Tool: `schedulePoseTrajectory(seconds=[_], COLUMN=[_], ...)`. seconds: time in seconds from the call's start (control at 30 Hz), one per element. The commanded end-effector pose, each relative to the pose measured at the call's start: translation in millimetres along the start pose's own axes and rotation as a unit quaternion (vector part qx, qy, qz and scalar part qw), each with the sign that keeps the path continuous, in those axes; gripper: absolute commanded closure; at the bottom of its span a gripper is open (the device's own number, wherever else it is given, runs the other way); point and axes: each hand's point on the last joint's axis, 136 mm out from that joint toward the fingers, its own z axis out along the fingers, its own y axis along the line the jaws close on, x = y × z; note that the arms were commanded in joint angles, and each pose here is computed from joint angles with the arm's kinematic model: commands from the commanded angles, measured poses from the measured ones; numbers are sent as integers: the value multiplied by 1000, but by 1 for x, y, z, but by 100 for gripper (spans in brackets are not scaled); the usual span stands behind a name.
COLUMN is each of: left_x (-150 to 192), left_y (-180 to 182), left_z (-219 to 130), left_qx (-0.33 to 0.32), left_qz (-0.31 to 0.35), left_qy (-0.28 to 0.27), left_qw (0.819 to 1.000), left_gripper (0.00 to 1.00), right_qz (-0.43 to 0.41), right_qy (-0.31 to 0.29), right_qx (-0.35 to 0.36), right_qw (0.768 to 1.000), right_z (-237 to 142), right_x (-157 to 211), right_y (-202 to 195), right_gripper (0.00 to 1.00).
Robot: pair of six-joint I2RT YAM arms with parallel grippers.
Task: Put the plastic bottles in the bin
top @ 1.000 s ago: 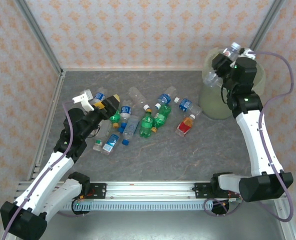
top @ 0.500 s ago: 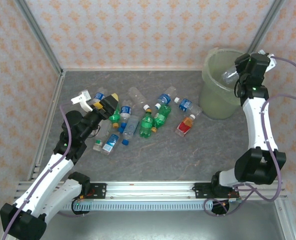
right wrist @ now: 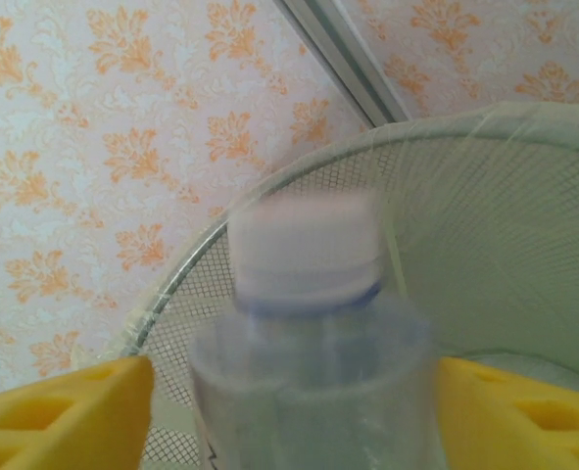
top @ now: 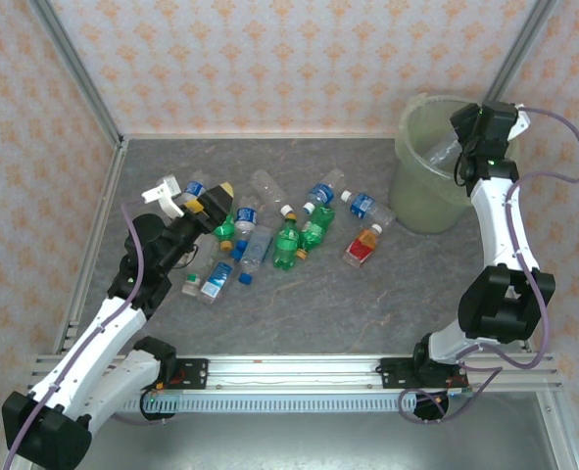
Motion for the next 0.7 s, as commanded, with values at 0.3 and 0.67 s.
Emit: schedulePoseTrajectory(seconds=[0.3,0.67], left_x=[5,20], left_y=[18,60], left_z=[10,20], left_qx=[-49,-151], left_qz=[3,3], left_qy=[13,45], left_qw=[999,988], left_gripper=[1,1], right_qz=[-41,-134], right_qy=[-21,-4], right_qx=[-26,-106], right_qw=[999,985], right_z=[-36,-93], right_x=[-30,-3], right_y=[24,85], right_gripper=[0,0])
